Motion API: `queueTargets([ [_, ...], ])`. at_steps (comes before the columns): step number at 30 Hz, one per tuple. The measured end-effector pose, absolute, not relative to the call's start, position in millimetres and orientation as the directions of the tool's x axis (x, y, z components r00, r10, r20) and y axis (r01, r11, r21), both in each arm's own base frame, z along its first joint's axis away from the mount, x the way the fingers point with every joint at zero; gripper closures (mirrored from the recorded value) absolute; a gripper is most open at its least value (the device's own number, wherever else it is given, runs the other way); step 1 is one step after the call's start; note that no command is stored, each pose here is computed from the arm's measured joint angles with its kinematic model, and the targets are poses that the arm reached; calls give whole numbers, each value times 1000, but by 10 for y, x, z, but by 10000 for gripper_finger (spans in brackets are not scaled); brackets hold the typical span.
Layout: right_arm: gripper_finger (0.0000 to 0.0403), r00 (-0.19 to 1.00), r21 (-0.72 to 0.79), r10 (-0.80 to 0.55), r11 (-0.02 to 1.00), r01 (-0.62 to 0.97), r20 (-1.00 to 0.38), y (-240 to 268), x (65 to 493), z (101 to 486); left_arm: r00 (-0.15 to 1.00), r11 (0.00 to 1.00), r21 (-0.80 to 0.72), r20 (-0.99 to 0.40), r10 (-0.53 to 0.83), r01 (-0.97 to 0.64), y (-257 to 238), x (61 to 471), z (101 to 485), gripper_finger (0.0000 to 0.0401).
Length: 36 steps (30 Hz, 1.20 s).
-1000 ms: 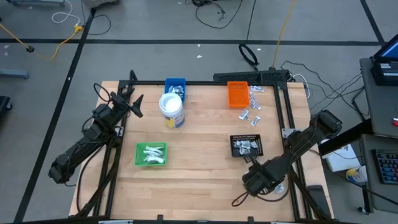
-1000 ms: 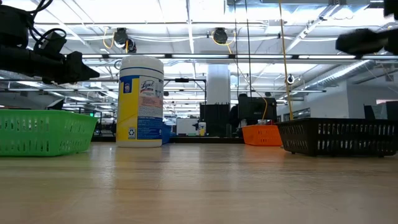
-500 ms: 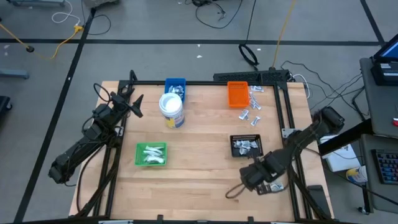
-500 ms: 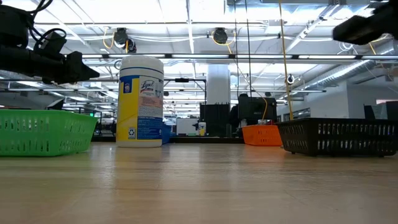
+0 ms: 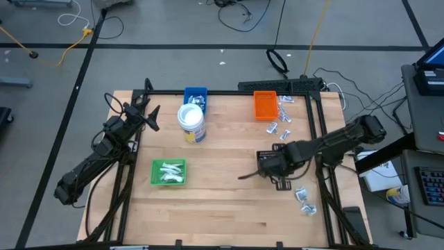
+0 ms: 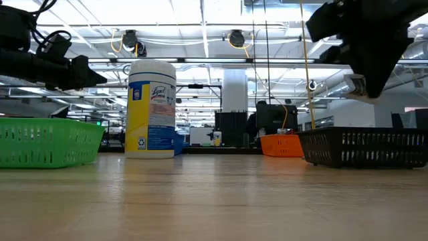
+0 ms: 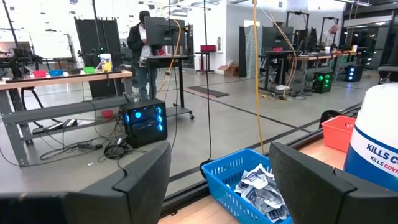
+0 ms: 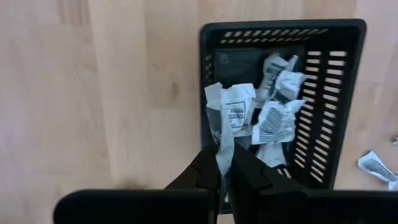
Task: Pick & Place First Aid Supplies
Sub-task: Put the gray towelette pack into the black bin
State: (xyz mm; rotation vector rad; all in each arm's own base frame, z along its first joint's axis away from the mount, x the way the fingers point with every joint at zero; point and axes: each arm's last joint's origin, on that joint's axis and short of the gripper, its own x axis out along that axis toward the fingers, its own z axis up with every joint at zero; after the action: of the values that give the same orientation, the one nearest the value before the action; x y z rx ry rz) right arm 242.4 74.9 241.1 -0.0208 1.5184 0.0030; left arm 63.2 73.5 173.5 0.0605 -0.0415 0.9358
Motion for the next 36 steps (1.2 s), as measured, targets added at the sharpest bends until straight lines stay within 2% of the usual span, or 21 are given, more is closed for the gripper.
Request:
queueTargets([
  [6,394,70,-6,-8,999,32,-997,573,2487,2389,593,592,34,62,803,-805,735,632,1735,127],
  [14,394,91,-2,-8,998,59,-996,529,2432,1989,592,591,34,62,803,-806,735,632,1735,128],
  [19,394,125,-46,-52,997,56,-991,505,2391,1788,593,592,34,62,803,-805,735,633,1735,127],
  [28,393,123,-48,-52,998,31,-991,503,2379,1759,592,591,34,62,803,-806,735,632,1735,127],
  [31,376,116,-48,-51,998,30,-992,502,2372,1759,593,592,34,62,803,-806,735,632,1735,127],
  [36,300,103,-49,-56,997,65,-993,495,2360,1757,593,592,34,62,803,-806,735,632,1735,128],
])
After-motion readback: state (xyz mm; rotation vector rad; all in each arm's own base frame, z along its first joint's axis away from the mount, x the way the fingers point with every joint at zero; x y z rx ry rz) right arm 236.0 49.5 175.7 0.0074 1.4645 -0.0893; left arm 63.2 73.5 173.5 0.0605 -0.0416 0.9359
